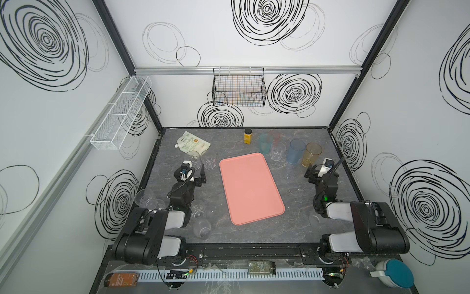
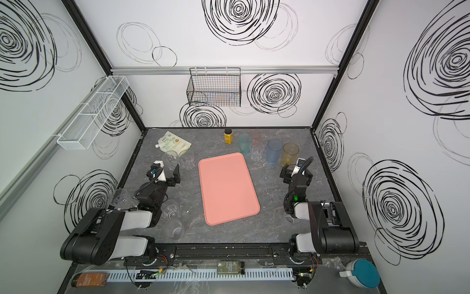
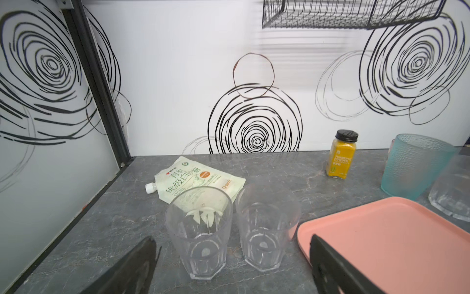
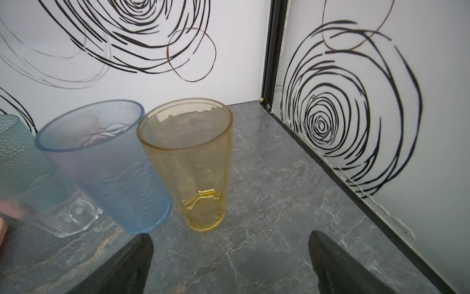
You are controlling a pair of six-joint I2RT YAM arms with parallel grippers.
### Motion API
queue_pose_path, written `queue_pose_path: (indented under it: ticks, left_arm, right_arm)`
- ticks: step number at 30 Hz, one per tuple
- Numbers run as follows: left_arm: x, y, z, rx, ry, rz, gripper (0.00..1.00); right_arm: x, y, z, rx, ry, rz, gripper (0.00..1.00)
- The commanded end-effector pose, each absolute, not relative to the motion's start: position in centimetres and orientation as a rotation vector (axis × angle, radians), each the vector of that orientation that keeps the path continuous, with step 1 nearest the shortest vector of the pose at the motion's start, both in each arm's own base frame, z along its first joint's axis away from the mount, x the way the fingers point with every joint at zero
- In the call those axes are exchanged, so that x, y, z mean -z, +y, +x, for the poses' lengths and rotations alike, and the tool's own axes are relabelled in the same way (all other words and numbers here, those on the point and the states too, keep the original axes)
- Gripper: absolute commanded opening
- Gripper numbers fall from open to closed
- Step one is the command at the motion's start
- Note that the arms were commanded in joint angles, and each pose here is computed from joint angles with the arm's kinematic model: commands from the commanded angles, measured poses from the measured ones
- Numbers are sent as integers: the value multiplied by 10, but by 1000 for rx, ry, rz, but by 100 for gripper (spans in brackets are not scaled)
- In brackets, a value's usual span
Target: Place the glasses into the tray
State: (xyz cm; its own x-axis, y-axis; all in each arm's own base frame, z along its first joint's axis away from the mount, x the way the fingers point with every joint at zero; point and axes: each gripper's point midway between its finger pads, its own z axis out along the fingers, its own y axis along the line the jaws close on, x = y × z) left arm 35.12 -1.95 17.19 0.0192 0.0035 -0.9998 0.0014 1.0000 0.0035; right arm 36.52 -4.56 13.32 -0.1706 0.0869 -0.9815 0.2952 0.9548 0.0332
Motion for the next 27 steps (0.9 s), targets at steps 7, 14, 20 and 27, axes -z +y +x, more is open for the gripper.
queue_pose_path:
  ticks: [7, 14, 20, 27]
  left_arm:
    - [-231, -14, 334, -156, 1448, -198, 96]
    - [-290, -53, 346, -26, 1558, -252, 96]
    - [-304, -55, 357, 396, 1642, -329, 96]
    - [-294, -105, 364, 375, 1857, -136, 96]
  right_arm:
    - [-199, -48, 368, 223, 1714, 461, 100]
    - [-228, 13, 392, -262, 1862, 519, 100]
    - [-224, 39, 385, -503, 1930, 411, 96]
    - [-166, 85, 362, -497, 2207, 284, 81]
